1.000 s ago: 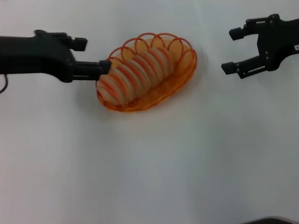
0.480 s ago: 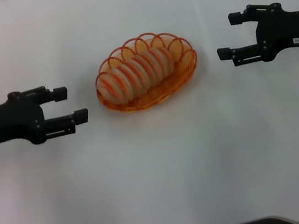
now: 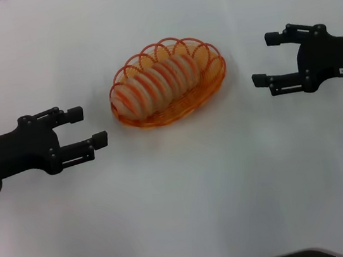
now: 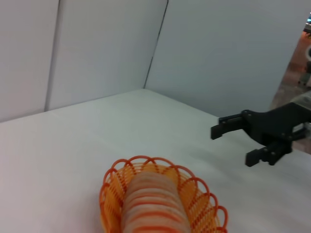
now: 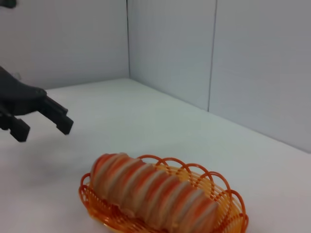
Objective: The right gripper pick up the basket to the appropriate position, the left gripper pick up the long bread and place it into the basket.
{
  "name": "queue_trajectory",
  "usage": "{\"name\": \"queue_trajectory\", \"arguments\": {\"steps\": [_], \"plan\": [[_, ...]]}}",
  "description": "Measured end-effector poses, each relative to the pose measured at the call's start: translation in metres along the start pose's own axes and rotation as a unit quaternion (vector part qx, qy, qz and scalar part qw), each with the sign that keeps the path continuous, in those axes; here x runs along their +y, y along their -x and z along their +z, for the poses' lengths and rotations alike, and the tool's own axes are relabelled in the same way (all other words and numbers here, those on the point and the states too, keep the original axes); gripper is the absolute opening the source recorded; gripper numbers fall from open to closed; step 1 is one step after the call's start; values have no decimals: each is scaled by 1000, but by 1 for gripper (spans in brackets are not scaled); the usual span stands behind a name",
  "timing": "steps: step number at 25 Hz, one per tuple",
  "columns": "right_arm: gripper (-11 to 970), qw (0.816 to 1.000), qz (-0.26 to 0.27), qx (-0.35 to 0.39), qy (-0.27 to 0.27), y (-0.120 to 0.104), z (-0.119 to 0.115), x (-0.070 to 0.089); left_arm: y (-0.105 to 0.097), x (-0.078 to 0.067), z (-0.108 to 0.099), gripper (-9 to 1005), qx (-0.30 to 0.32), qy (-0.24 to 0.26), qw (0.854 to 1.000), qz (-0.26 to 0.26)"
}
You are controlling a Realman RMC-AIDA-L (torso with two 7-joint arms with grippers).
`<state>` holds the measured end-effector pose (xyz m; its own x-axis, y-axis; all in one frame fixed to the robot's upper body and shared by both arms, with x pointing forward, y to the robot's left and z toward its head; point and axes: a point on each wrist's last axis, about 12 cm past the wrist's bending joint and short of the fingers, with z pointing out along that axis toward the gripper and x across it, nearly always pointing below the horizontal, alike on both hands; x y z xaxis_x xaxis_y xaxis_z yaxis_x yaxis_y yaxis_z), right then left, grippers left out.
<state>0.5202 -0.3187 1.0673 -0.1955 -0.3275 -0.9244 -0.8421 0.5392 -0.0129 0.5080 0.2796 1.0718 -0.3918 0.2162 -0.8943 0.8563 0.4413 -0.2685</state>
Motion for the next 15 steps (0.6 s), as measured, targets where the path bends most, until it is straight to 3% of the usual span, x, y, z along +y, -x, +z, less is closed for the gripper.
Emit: {"name": "queue_trajectory", "arguments": {"steps": [15], "plan": [[922, 1000, 20, -18, -6, -19, -1, 15, -15, 1, 13, 782, -12, 21, 1000, -10]]}}
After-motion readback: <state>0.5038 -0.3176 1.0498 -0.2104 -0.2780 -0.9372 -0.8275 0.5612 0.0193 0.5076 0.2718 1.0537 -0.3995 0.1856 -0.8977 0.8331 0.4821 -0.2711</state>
